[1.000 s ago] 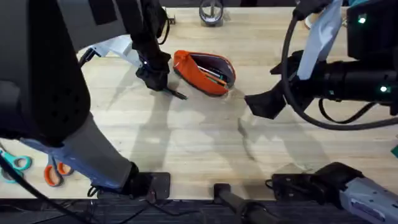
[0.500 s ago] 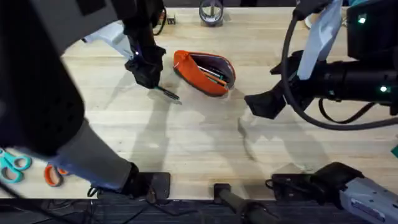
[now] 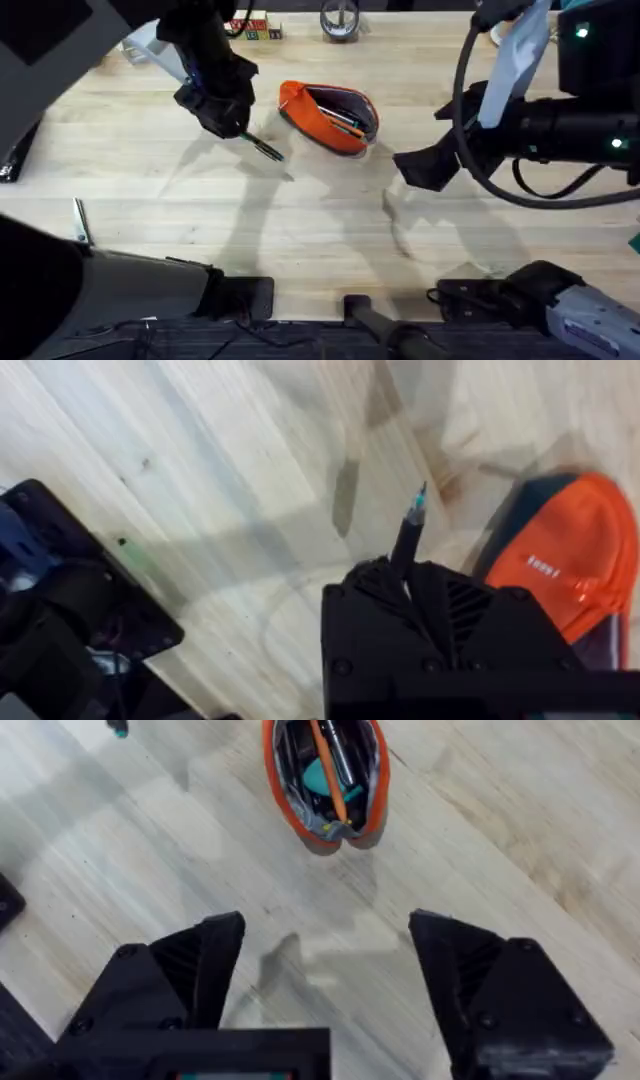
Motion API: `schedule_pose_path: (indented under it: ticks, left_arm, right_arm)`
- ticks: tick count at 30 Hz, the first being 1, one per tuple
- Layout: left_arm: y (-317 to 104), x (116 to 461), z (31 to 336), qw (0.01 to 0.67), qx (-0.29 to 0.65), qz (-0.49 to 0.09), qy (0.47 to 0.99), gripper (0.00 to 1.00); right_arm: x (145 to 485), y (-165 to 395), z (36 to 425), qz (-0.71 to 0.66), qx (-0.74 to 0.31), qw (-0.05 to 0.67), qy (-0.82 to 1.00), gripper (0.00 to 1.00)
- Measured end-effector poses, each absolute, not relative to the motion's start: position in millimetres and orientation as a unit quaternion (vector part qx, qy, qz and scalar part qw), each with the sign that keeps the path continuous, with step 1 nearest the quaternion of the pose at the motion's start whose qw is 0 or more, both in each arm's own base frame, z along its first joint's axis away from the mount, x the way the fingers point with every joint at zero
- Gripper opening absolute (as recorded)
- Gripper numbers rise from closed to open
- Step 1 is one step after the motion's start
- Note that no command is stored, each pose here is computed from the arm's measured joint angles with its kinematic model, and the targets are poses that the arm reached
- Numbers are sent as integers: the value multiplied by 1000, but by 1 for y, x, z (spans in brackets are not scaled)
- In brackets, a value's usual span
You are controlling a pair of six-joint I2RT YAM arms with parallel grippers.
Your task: Unzip the bag, pick up the pens from the table one at a time and place them inside, then zip the bag closed.
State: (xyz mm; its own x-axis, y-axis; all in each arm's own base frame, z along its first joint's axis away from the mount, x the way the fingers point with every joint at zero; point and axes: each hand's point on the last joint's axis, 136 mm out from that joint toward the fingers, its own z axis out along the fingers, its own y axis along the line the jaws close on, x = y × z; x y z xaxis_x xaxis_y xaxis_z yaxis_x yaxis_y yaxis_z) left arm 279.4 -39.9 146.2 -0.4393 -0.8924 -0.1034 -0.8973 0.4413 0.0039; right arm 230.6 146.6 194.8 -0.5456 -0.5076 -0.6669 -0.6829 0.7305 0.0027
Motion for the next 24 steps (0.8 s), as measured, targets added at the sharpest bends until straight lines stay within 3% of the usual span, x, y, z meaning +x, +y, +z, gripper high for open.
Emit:
schedule_pose_path:
  ticks: [10,17,24]
  left_arm:
    - [-95,276,148,59,-439,7,897,42]
    - [-149,284,154,81,-375,-56,922,42]
    - [-184,305,179,120,-346,-125,922,42]
  right_arm:
    - [231,147,195,132,-342,332,869,998]
    - [231,147,195,132,-342,332,869,997]
    - [231,147,195,132,-342,332,869,998]
